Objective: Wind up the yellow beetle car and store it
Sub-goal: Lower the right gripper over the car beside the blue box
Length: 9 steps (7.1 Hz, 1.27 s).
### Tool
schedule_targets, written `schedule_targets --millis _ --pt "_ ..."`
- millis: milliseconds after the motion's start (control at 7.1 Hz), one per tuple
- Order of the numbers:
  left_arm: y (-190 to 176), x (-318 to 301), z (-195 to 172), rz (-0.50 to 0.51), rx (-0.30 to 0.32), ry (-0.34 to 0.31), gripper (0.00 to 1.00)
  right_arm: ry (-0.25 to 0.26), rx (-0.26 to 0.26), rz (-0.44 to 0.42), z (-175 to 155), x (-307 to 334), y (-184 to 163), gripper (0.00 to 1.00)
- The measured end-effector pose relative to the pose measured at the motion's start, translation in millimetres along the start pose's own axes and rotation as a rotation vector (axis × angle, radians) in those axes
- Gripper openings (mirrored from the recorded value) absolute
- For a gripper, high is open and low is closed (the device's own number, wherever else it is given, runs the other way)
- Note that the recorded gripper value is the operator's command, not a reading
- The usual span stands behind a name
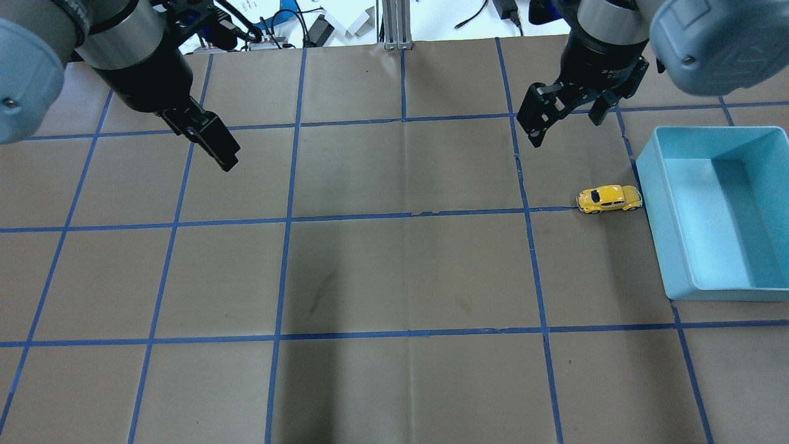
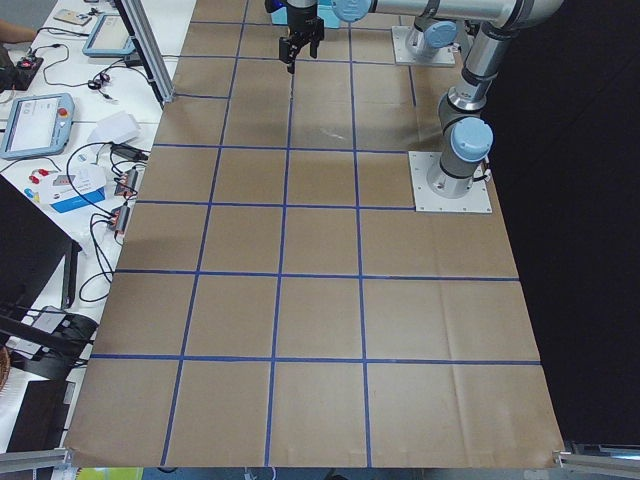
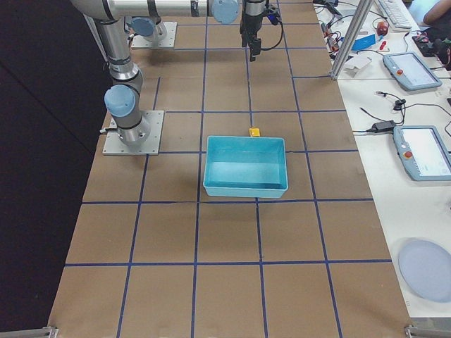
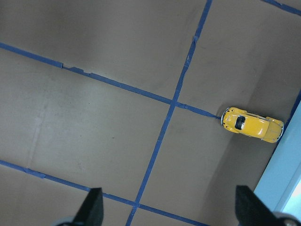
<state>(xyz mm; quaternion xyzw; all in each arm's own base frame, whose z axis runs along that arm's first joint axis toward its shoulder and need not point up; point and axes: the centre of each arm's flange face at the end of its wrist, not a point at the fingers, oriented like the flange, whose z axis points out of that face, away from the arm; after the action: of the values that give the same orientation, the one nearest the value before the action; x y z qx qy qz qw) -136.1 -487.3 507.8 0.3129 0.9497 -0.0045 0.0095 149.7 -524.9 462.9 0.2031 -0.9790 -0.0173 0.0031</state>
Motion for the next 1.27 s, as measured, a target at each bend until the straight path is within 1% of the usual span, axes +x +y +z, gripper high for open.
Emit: schedule_targets --millis 282,563,704,845,986,1127,1268 --pt "9.9 6.7 -14.4 -0.176 0.01 -0.01 1.0 -0.011 -0.056 -0.189 31.5 11.2 -2.3 1.0" --pt "16.7 10.5 -25.5 -0.361 0.007 -0.015 1.0 -0.025 -0.118 -0.334 65.9 48.2 8.8 1.0" --pt "16.8 9.3 -22.7 -0.441 -0.012 -0.007 1.0 -0.03 -0.125 -0.401 84.2 69.9 14.5 1.0" --pt "16.1 5.3 -16.1 -0.498 -0.033 -0.009 1.0 -0.004 -0.125 -0.511 103.2 84.6 17.2 1.0" --pt "18.5 1.4 -13.8 -0.524 -0.049 -0.032 1.0 0.04 -0.134 -0.646 117.5 95.8 20.5 1.0" --pt "22.1 1.2 -14.1 -0.536 -0.067 -0.052 1.0 0.072 -0.134 -0.766 128.3 107.6 24.6 0.99" --pt "23.8 5.4 -15.1 -0.544 -0.074 -0.032 1.0 0.103 -0.122 -0.888 139.7 122.1 24.9 0.98"
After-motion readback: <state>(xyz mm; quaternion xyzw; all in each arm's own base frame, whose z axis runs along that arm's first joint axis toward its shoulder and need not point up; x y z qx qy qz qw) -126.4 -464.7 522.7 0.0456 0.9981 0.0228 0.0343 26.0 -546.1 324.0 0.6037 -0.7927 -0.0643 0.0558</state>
